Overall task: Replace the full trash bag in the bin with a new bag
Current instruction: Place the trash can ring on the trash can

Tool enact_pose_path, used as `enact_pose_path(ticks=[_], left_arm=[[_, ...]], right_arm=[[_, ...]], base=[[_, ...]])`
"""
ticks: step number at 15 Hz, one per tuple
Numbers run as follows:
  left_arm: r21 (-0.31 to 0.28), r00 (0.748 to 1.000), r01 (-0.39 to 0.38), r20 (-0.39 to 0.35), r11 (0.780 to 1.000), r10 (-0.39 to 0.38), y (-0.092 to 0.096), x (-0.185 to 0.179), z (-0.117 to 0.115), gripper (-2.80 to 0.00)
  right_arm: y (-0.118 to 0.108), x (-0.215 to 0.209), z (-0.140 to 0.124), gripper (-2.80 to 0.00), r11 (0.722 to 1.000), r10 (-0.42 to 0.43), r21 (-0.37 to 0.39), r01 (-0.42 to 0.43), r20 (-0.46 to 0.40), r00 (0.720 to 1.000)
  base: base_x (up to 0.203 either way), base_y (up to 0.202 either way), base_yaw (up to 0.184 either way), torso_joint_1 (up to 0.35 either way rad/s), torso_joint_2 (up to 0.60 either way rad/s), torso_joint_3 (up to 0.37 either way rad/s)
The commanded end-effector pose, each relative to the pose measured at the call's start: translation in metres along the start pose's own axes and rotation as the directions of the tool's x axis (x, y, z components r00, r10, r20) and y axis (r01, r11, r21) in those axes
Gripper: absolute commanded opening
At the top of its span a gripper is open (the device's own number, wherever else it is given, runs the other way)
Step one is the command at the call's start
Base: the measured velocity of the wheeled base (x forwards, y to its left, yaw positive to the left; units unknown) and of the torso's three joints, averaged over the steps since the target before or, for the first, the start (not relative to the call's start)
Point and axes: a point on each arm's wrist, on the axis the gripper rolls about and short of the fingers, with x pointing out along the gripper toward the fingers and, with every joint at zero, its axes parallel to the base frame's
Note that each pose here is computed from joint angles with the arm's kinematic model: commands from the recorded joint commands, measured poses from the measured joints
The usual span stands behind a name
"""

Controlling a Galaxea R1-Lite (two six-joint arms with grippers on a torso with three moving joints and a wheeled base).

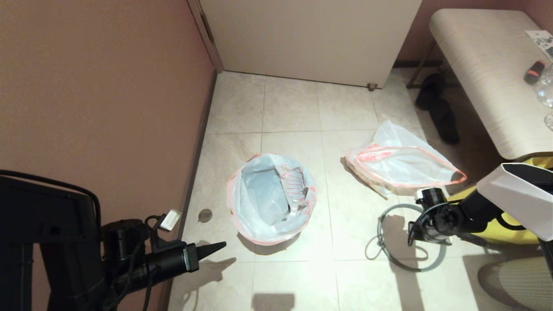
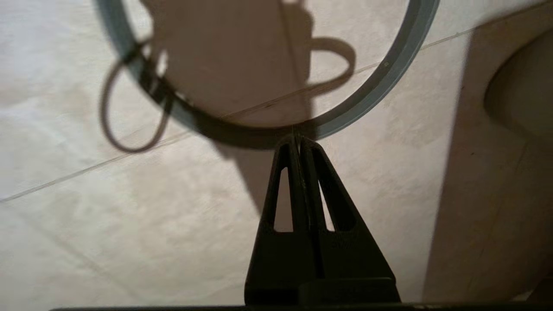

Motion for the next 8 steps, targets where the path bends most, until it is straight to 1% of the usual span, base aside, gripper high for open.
enact_pose_path(ticks=[1, 2, 3, 4, 5, 6, 8], left_arm=[[0.035, 1.0, 0.01, 0.029, 0.999, -0.011, 0.0, 0.004, 0.004, -2.8], [0.039, 0.999, -0.013, 0.036, 0.999, 0.012, 0.0, 0.007, 0.003, -2.8], [0.042, 0.998, -0.039, 0.043, 0.998, 0.037, -0.001, 0.011, 0.003, -2.8], [0.044, 0.998, -0.057, 0.044, 0.997, 0.055, -0.002, 0.015, 0.001, -2.8], [0.046, 0.996, -0.075, 0.049, 0.996, 0.073, -0.001, 0.018, 0.0, -2.8], [0.05, 0.995, -0.09, 0.054, 0.995, 0.088, -0.002, 0.021, 0.0, -2.8], [0.048, 0.994, -0.095, 0.053, 0.994, 0.093, -0.002, 0.022, -0.001, -2.8]], right_arm=[[-0.017, 0.043, -0.017, -2.8, 0.999, -0.038, -0.035, 0.037, -0.046, 0.998], [-0.025, 0.051, -0.014, -2.8, 0.996, -0.047, -0.081, 0.044, -0.035, 0.998], [-0.038, 0.061, -0.01, -2.8, 0.992, -0.061, -0.113, 0.058, -0.024, 0.998], [-0.05, 0.069, -0.004, -2.8, 0.99, -0.072, -0.123, 0.071, -0.007, 0.997], [-0.062, 0.076, 0.002, -2.8, 0.99, -0.084, -0.116, 0.084, 0.008, 0.996], [-0.075, 0.083, 0.001, -2.8, 0.99, -0.084, -0.111, 0.084, 0.001, 0.996], [-0.09, 0.092, -0.003, -2.8, 0.992, -0.038, -0.125, 0.036, -0.013, 0.999]], base=[[0.0, 0.0, 0.0, 0.0, 0.0, 0.0], [0.0, 0.0, 0.0, 0.0, 0.0, 0.0], [0.0, 0.0, 0.0, 0.0, 0.0, 0.0], [0.0, 0.0, 0.0, 0.0, 0.0, 0.0], [0.0, 0.0, 0.0, 0.0, 0.0, 0.0], [0.0, 0.0, 0.0, 0.0, 0.0, 0.0], [0.0, 0.0, 0.0, 0.0, 0.0, 0.0]])
